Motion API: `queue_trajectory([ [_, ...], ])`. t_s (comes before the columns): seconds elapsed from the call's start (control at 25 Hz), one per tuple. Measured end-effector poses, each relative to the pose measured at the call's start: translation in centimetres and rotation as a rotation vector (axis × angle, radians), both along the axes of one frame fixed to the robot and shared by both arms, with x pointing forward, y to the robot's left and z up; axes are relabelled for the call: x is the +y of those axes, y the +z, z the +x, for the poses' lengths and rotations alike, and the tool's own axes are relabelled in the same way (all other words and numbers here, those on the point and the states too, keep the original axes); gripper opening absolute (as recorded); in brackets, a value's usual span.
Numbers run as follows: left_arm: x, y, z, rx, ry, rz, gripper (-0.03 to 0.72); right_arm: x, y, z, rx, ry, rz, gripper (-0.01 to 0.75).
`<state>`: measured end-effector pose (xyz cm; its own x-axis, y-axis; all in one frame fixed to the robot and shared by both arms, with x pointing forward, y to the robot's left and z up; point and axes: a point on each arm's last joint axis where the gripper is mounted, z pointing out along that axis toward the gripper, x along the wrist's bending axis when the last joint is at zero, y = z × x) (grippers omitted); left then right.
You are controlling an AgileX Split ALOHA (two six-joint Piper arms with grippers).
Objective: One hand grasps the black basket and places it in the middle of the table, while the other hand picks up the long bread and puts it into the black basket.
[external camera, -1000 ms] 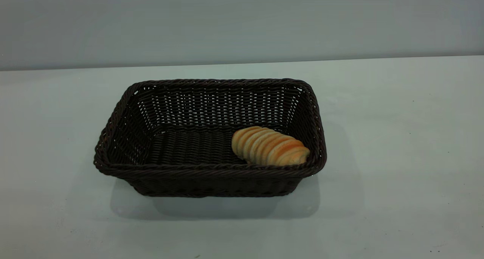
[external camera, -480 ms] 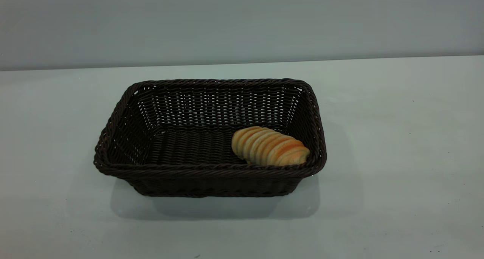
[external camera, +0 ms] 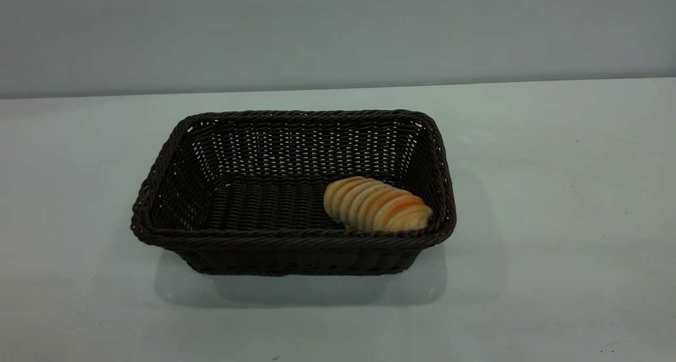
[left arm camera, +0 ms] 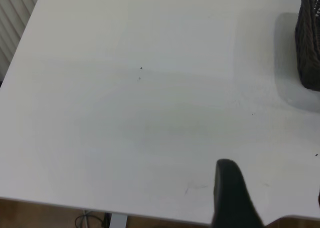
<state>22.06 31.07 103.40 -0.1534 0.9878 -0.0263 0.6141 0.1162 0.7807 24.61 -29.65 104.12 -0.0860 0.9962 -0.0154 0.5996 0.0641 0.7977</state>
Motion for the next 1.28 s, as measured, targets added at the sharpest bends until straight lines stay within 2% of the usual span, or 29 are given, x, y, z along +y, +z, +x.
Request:
queue_trajectory([
  [0.64, -0.37, -0.03, 0.02, 0.007, -0.078, 0.032, 0.476, 0.0, 0.0, 0.0, 0.0, 0.0, 0.0, 0.352],
  [1.28, -0.41, -0.03, 0.02, 0.007, -0.084, 0.032, 0.476, 0.0, 0.0, 0.0, 0.0, 0.0, 0.0, 0.352],
])
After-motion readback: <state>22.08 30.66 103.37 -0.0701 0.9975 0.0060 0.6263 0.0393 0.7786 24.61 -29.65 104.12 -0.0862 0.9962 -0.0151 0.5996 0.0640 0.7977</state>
